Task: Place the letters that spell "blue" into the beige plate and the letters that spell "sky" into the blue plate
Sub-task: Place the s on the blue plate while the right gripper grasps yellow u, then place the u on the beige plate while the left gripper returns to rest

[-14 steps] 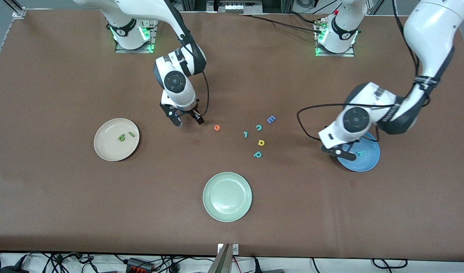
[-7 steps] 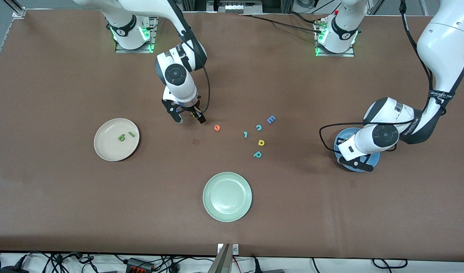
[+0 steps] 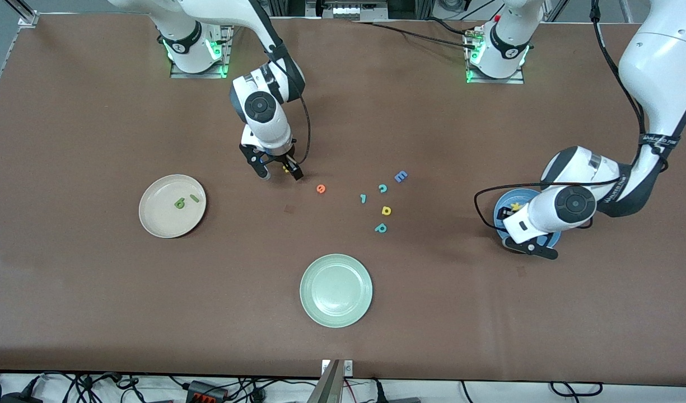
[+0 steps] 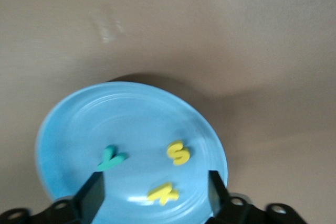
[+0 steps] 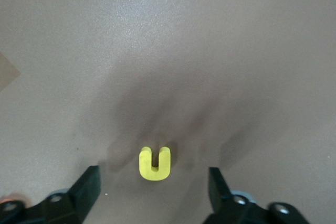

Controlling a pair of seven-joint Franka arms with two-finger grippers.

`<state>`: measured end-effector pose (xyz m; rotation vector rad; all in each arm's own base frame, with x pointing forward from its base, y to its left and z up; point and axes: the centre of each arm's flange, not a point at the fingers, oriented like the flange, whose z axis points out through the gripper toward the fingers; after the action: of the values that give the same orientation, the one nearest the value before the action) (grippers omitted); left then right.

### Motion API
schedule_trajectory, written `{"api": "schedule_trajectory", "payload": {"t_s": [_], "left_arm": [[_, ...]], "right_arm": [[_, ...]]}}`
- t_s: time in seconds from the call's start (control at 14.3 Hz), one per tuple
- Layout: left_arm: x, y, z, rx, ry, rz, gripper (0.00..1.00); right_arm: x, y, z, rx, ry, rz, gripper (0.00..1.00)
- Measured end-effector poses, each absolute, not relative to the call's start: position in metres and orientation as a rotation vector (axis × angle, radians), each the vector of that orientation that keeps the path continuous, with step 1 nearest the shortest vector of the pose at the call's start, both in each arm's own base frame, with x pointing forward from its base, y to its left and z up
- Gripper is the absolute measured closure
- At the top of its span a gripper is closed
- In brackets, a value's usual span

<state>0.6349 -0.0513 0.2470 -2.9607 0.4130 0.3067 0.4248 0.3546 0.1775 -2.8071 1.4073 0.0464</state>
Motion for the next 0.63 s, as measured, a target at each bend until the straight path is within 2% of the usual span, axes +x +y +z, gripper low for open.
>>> {"api": "schedule_trajectory", "payload": {"t_s": [0.07, 0.21, 0.42, 0.56, 0.63], "left_arm": [[0.642, -0.053, 0.269, -2.946, 0.399, 0.32, 0.0], [0.657, -0.052, 0.321, -2.928, 0.351, 0.304, 0.0], [0.668, -0.04, 0.393, -2.936, 0.252, 0.323, 0.0], [0.667, -0.036, 0.437, -2.948, 0.209, 0.362, 0.0], [0.665, -0.033, 0.457, -2.951, 0.19, 0.376, 0.0]], "right_arm": [[0.424, 0.354, 0.177, -2.809, 1.408, 0.047, 0.1], [0.424, 0.354, 0.175, -2.812, 1.41, 0.048, 0.24], [0.423, 0.354, 0.174, -2.813, 1.412, 0.049, 0.31], [0.424, 0.354, 0.174, -2.811, 1.412, 0.047, 0.49], [0.424, 0.354, 0.174, -2.811, 1.412, 0.047, 0.49]]}}
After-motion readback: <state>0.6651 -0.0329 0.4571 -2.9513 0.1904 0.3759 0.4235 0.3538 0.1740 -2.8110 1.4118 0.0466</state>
